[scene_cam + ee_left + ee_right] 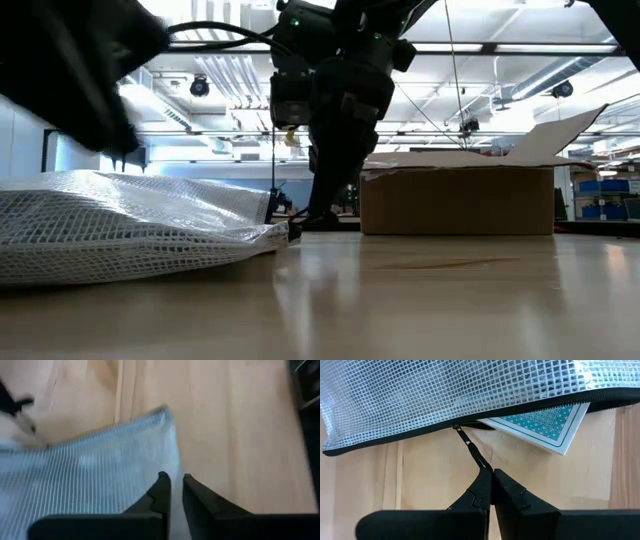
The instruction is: Unpack boxes
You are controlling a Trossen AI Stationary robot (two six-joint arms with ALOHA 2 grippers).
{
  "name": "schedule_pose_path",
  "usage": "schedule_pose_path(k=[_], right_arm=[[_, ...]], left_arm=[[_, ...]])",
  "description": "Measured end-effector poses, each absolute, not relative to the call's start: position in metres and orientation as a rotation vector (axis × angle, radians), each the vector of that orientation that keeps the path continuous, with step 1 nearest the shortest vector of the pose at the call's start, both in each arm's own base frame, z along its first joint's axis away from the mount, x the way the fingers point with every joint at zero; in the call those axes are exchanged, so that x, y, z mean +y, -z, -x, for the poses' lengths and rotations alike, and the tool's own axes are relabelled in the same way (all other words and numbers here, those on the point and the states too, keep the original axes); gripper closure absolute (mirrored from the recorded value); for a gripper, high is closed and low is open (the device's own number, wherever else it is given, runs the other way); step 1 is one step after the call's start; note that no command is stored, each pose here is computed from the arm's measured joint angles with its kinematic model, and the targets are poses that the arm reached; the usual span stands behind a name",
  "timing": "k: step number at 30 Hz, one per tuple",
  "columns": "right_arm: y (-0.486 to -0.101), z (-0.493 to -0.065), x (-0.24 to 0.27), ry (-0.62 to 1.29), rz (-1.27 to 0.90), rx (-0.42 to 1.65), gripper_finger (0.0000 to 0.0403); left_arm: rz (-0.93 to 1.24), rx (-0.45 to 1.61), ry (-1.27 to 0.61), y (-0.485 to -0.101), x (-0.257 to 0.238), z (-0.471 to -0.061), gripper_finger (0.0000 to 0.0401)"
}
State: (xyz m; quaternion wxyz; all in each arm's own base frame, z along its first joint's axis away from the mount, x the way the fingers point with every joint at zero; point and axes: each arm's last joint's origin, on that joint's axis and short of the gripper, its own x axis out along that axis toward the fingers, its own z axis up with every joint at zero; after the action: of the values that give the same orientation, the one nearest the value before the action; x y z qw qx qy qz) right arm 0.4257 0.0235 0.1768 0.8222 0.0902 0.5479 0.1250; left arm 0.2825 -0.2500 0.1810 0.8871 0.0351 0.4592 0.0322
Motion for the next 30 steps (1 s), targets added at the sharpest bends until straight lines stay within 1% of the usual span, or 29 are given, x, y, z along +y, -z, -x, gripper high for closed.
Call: schedule_pose_path(k=[3,6,13,15,17,19,21,26,30], right_arm=[[-0.177,-0.426,0.023,-0.285,-0.199,1.164,0.0403],[-0.177,-0.426,0.024,-0.295,-0.197,1.163,0.0403],[-0.177,-0.426,0.02,-0.311,-0.185,1.157,0.0403],[-0.177,-0.426,0.019,-0.32,-0.195,1.156,0.0403],[-0.177,-0.426,0.017,-0.324,-0.198,1.155,0.0403],[-0.177,-0.426,0.016,-0.336,-0.205,1.153,0.0403],[-0.177,-0.426,0.015,-0.342,-0.209,1.151,0.0403],[-0.177,-0.426,0.013,-0.353,-0.208,1.15,0.0403],[-0.178,-0.425,0.013,-0.362,-0.214,1.151,0.0403]], left_arm=[[-0.075,0.891,-0.022,-0.185,-0.25,-0.293,0.0331],[-0.055,0.856,0.009,-0.188,-0.247,-0.302,0.0276],[-0.042,0.892,-0.019,-0.175,-0.233,-0.318,0.0135],[-0.029,0.901,-0.012,-0.168,-0.23,-0.325,0.0103],[-0.032,0.9,-0.001,-0.162,-0.228,-0.33,0.0081],[-0.049,0.915,-0.004,-0.155,-0.227,-0.333,0.007],[-0.07,0.938,-0.015,-0.148,-0.225,-0.335,0.0068],[-0.138,1.024,-0.068,-0.13,-0.22,-0.333,0.0085],[-0.189,1.069,-0.168,-0.121,-0.212,-0.331,0.0088]])
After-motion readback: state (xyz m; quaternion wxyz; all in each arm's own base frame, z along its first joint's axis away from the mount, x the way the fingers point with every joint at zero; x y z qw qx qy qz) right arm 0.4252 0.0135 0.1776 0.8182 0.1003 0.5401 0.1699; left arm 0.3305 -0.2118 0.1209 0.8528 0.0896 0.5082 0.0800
